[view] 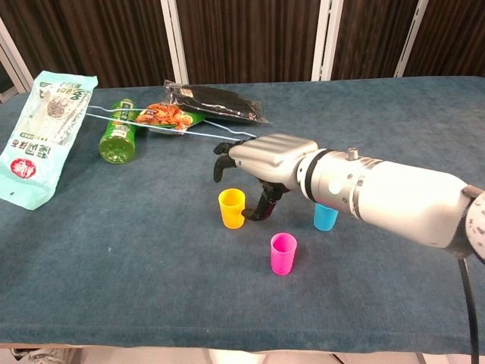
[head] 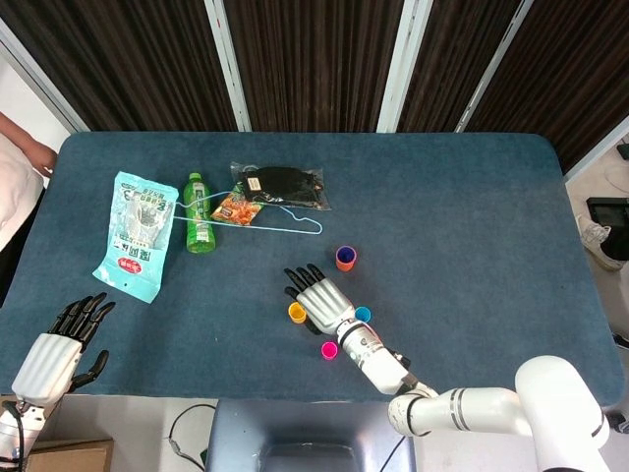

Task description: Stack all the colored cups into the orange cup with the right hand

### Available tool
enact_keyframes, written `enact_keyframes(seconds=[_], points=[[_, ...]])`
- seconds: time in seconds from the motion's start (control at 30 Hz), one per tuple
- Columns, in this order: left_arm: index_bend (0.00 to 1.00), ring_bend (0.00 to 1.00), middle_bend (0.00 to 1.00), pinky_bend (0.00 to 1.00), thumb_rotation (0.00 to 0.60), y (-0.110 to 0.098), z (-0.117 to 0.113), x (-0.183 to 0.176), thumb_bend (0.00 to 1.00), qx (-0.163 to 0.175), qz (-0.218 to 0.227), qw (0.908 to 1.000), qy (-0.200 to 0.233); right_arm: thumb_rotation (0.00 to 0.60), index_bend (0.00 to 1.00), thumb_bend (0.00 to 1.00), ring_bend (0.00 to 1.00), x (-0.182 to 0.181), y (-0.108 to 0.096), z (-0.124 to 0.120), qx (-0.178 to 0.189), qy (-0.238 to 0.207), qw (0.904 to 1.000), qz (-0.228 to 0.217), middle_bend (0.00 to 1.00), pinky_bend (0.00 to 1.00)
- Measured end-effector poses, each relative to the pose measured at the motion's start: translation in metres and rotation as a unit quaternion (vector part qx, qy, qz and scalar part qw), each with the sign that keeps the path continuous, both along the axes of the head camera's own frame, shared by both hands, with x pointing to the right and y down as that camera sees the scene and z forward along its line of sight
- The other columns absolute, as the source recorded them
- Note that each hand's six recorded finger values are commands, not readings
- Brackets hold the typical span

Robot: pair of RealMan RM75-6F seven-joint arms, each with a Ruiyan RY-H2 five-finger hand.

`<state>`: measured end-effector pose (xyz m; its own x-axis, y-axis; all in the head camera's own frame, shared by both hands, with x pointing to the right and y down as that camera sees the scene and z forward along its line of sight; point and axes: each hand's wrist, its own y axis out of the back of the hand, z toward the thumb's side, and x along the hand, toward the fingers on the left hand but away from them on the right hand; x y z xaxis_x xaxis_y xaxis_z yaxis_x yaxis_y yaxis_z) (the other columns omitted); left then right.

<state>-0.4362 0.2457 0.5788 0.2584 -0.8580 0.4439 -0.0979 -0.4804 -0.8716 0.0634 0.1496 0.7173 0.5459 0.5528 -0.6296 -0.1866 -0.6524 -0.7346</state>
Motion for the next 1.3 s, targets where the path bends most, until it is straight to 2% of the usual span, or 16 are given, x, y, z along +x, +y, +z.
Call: enact_keyframes(seconds=[0.27, 0.57, 0.73, 0.83, 0.93, 1.1, 1.3], points=[[0.0, 0.0, 0.0, 0.12, 0.6, 0.001, -0.001, 0.0, 0.46, 0.0, 0.001, 1.0, 0.001, 0.6, 0.54, 0.46, 0.0, -0.003, 0.002, 0.004, 0.0, 0.003, 1.0, 0.004, 0.0, 0.0], [0.0, 0.0, 0.0, 0.12, 0.6, 0.0, -0.002, -0.001, 0.46, 0.001, 0.0, 1.0, 0.003, 0.6, 0.6, 0.46, 0.0, -0.003, -0.006, -0.003, 0.022, -0.01, 0.9994, 0.026, 0.01, 0.0], [0.0, 0.0, 0.0, 0.12, 0.6, 0.001, -0.003, -0.001, 0.46, 0.002, 0.001, 1.0, 0.004, 0.6, 0.59, 0.46, 0.0, 0.01, -0.032, -0.022, 0.08, -0.03, 0.9937, 0.072, 0.01, 0.0], [0.0, 0.0, 0.0, 0.12, 0.6, 0.002, -0.002, 0.0, 0.46, 0.001, 0.002, 1.0, 0.003, 0.6, 0.59, 0.46, 0.0, 0.031, -0.059, -0.035, 0.129, -0.028, 0.9838, 0.121, 0.01, 0.0], [0.0, 0.0, 0.0, 0.12, 0.6, 0.002, -0.001, 0.001, 0.46, -0.001, 0.003, 1.0, 0.002, 0.6, 0.59, 0.46, 0.0, 0.056, -0.083, -0.038, 0.156, -0.009, 0.975, 0.159, 0.02, 0.0], [0.0, 0.0, 0.0, 0.12, 0.6, 0.002, 0.002, 0.002, 0.46, -0.005, 0.004, 1.0, -0.001, 0.6, 0.59, 0.46, 0.0, 0.083, -0.095, -0.023, 0.139, 0.027, 0.9727, 0.184, 0.02, 0.0], [0.0, 0.0, 0.0, 0.12, 0.6, 0.001, 0.005, 0.003, 0.46, -0.006, 0.003, 1.0, -0.004, 0.6, 0.59, 0.46, 0.0, 0.088, -0.094, -0.008, 0.123, 0.045, 0.9757, 0.176, 0.02, 0.0]])
